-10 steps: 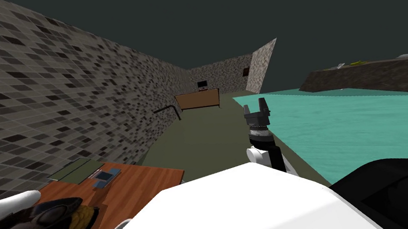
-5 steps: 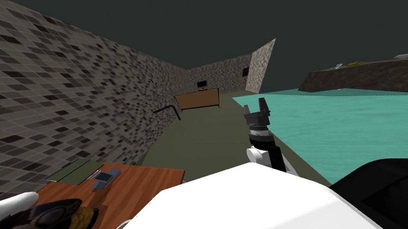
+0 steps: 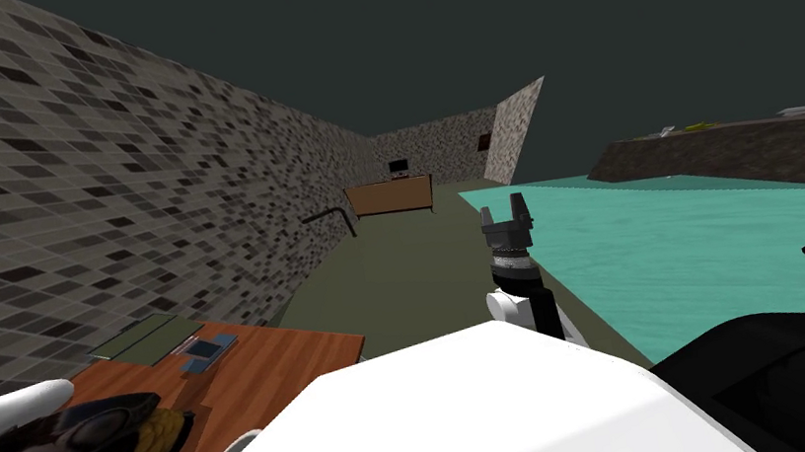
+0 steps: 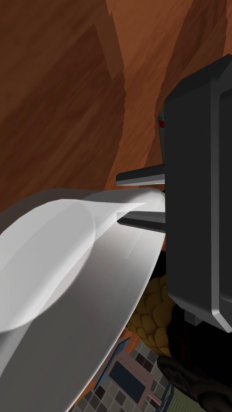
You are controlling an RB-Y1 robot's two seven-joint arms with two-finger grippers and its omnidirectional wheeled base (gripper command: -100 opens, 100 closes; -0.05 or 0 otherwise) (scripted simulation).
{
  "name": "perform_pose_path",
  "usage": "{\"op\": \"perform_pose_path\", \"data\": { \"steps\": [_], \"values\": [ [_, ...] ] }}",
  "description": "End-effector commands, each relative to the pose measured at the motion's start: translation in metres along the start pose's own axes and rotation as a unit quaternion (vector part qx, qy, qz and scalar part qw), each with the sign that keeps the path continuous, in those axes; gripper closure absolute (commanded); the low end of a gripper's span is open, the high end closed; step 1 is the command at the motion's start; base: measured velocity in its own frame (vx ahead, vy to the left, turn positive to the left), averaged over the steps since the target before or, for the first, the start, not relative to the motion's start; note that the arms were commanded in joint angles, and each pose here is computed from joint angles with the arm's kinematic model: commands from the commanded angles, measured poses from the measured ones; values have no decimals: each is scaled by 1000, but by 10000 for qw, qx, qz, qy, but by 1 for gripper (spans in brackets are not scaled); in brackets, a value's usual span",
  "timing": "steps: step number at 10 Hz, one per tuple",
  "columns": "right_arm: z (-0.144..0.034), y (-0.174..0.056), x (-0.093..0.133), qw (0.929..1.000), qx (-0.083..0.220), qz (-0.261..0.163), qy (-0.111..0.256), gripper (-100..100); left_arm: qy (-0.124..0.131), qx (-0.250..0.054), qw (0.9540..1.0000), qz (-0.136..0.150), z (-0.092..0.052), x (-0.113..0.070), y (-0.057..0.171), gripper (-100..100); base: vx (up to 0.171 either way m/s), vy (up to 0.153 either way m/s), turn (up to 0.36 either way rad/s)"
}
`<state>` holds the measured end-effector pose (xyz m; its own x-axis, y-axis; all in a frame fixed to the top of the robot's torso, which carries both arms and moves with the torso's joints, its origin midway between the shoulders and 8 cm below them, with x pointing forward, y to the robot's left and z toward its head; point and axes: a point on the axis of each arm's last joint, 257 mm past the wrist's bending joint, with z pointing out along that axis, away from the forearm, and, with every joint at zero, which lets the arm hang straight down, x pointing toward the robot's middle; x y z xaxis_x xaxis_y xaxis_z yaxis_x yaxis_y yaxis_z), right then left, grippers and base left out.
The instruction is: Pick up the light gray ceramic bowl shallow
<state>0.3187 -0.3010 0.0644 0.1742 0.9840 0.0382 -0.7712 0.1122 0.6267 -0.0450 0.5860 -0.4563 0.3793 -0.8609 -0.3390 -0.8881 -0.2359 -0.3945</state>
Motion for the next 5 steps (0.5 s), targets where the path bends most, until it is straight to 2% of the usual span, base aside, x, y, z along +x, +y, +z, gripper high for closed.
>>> {"op": "perform_pose_path", "data": {
  "steps": [1,3,4,5],
  "values": [
    [0,0,0,10000,0,0,0,0,4,4,10000,-8,-6,-2,-2,100,1,-16,17],
    [0,0,0,10000,0,0,0,0,11,-4,10000,6,-13,-4,-5,100,2,-29,25],
    [0,0,0,10000,0,0,0,0,8,-3,10000,11,-11,-3,-3,100,-1,-11,5],
    [0,0,0,10000,0,0,0,0,9,-7,10000,7,-12,-3,-3,0,0,0,0]
  ]
}}
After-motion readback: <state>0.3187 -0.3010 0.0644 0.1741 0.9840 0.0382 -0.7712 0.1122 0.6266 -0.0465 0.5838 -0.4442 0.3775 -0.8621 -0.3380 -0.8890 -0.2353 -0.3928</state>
